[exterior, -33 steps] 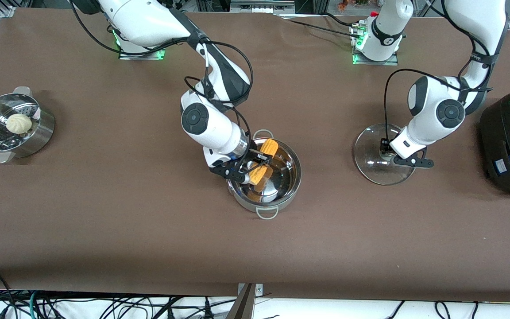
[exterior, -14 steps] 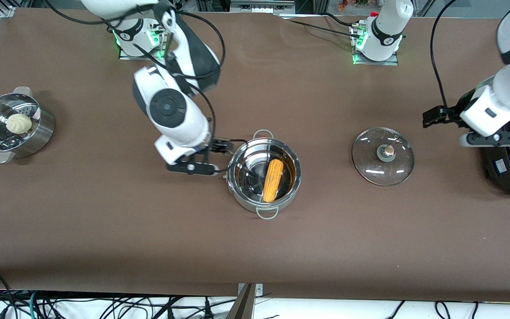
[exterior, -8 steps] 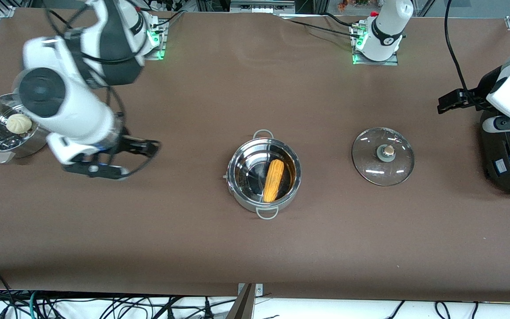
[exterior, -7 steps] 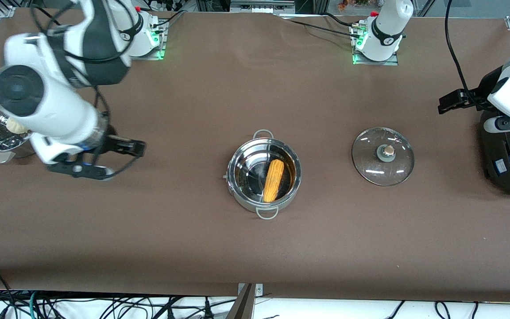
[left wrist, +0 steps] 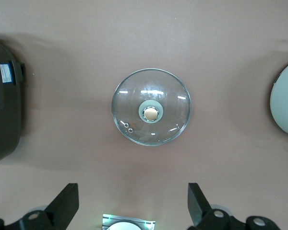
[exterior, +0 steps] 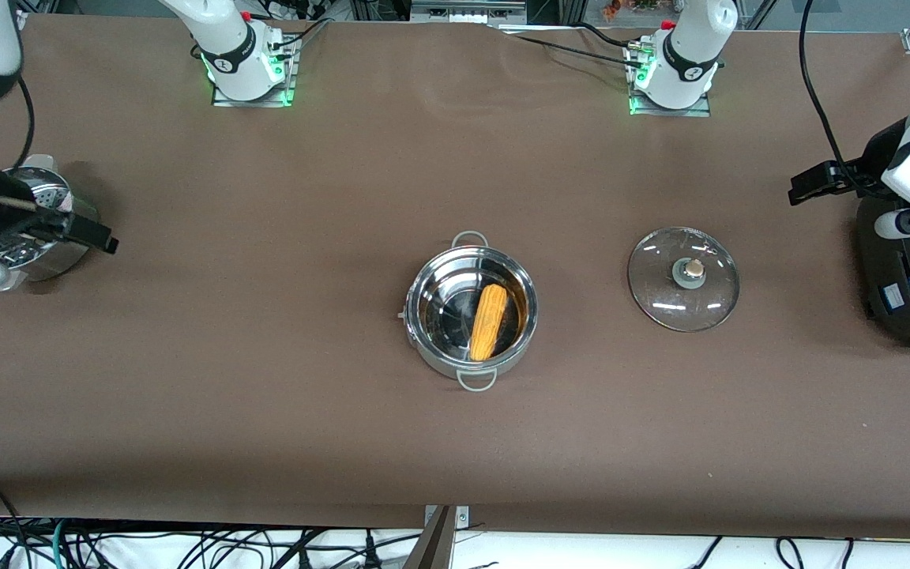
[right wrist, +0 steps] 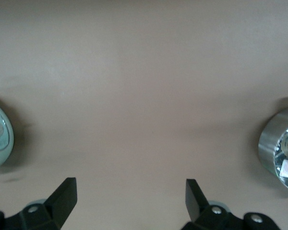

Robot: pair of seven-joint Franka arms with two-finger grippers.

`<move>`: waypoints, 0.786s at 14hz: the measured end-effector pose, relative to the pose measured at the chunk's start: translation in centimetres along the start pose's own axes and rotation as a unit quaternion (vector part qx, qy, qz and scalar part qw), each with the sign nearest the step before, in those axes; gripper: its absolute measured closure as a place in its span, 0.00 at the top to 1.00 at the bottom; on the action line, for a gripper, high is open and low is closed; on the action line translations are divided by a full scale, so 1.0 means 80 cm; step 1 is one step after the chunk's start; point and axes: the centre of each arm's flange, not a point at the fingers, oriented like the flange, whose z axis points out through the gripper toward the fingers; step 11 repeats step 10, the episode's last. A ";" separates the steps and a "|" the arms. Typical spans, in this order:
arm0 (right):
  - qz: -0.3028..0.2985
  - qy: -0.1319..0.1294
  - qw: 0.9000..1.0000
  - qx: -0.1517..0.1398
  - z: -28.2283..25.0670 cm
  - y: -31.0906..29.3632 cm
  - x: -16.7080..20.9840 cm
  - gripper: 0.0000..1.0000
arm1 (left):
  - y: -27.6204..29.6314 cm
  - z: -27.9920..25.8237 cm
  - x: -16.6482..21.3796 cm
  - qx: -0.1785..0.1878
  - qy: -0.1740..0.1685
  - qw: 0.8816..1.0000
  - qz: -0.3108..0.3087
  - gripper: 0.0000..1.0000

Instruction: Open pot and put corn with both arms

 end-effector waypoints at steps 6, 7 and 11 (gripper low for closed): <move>-0.091 0.025 0.995 -0.016 0.014 0.017 -0.060 1.00 | -0.012 -0.005 -0.002 -0.001 -0.004 1.000 -0.008 1.00; -0.093 0.025 0.995 -0.019 0.014 0.016 -0.060 1.00 | -0.013 -0.006 -0.003 -0.002 -0.003 1.000 -0.009 1.00; -0.092 0.025 0.995 -0.021 0.014 0.018 -0.059 1.00 | -0.021 -0.021 -0.011 -0.005 0.009 1.000 -0.013 1.00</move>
